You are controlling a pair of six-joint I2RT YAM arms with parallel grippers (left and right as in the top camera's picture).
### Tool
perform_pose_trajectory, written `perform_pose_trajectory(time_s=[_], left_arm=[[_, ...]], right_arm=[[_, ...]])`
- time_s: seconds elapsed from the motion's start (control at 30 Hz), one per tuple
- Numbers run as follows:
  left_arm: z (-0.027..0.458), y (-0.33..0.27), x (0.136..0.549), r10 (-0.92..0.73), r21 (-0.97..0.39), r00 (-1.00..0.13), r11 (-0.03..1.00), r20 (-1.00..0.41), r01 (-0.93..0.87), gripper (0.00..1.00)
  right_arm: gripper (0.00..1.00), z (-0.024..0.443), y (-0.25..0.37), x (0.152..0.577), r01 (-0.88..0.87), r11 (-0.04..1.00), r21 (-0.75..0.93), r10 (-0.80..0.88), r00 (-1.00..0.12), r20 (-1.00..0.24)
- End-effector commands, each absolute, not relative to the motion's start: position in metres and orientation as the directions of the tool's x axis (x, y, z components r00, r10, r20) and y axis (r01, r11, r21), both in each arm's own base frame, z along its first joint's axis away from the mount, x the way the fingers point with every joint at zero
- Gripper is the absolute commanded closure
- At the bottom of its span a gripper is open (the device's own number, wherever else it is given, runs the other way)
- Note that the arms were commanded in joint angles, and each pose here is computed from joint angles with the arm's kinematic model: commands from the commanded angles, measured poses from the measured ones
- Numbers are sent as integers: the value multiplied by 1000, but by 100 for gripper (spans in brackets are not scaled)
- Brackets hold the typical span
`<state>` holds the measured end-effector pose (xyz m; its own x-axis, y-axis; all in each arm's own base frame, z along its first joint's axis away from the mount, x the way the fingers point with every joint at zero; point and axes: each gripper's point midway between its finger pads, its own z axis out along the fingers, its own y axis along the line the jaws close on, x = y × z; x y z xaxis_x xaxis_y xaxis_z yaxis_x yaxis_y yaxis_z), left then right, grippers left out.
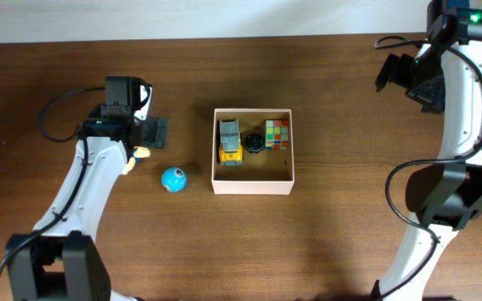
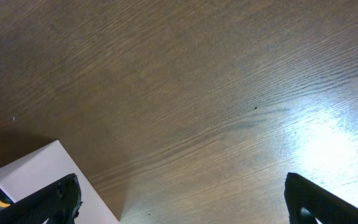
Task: Pack container
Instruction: 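Move the left gripper over the yellow plush duck and grasp it, then lift the plush duck and carry it right into the box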
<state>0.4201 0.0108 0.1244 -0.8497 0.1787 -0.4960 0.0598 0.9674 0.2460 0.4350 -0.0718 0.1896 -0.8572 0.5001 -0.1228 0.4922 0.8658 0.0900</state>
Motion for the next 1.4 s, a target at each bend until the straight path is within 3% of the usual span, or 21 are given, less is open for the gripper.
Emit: perform_pose_trajectory(time_s=[0.0, 0.17, 0.57, 0.93, 1.0, 1.07, 1.17, 1.23, 1.37], left_arm=[[126, 43, 430, 123, 332, -852, 941, -509, -62, 1], [113, 58, 433, 93, 323, -862, 943, -499, -85, 1], [62, 50, 438, 207, 256, -892, 961, -402, 108, 1], [34, 37, 443, 238, 198, -893, 965, -382, 173, 0], [31, 38, 442, 237, 198, -897, 965, -374, 173, 11], [29, 38, 442, 237, 197, -899, 965, -369, 173, 31], [29, 37, 441, 229, 194, -901, 967, -369, 167, 54], [29, 37, 441, 229, 193, -901, 967, -368, 167, 60], [28, 37, 440, 204, 183, -907, 972, -369, 144, 60]], right_arm=[[1, 212, -70, 434, 493, 863, 113, 505, -844, -178], [1, 212, -70, 434, 493, 863, 113, 505, -844, -177], [1, 212, -70, 434, 493, 863, 113, 505, -844, -177], [1, 212, -70, 434, 493, 863, 113, 505, -844, -177], [1, 212, -70, 434, 493, 863, 113, 505, -844, -177], [1, 212, -70, 434, 493, 863, 113, 505, -844, -177], [1, 212, -70, 434, 493, 863, 113, 505, -844, -177], [1, 212, -70, 434, 493, 863, 113, 505, -844, -177], [1, 212, -70, 434, 493, 863, 113, 505, -844, -177]])
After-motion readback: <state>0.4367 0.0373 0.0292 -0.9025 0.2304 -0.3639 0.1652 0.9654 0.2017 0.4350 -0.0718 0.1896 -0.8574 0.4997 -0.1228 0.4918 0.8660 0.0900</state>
